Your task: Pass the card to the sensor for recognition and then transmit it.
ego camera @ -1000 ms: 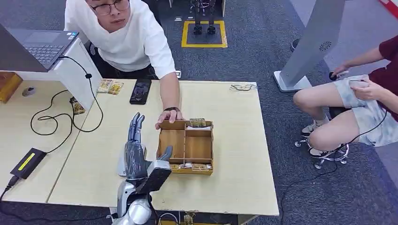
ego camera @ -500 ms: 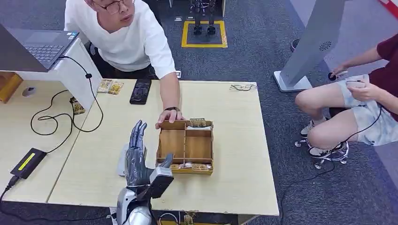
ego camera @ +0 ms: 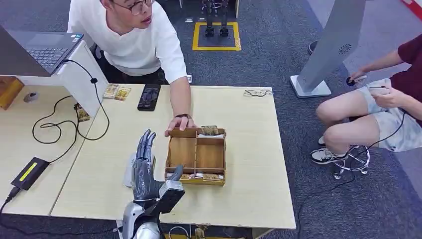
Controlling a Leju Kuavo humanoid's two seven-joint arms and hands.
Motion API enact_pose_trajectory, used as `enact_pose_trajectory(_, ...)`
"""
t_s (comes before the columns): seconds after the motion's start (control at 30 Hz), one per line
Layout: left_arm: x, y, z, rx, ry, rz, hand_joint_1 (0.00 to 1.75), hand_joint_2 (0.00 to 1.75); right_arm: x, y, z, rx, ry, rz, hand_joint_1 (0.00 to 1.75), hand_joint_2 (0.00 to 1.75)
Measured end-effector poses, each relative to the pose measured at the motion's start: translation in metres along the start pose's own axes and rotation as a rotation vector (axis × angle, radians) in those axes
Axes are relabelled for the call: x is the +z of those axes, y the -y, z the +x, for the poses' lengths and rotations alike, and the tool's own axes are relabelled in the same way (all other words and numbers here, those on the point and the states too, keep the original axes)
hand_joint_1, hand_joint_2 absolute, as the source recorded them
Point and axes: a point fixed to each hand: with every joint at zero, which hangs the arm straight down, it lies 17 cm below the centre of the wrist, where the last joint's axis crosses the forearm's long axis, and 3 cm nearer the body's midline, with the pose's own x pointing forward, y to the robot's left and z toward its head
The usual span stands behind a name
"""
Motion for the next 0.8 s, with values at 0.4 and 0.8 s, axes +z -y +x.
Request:
enact_pose_trajectory(0.4, 0.0038, 0.0006, -0.0026, -0.006, -0.011, -0.004, 0.0, 1.75, 0.002, -0.0037, -0.0003, 0.006, -0.006, 0.011, 0.0, 1.75)
enact_pose_trajectory(0.8, -0.0005, -0.0033, 0.0009, -0.001, -0.002, 0.008, 0.0, 1.75, 0.0021, -0.0037, 0.0059, 0.011, 0.018, 0.01, 0.0, 1.75)
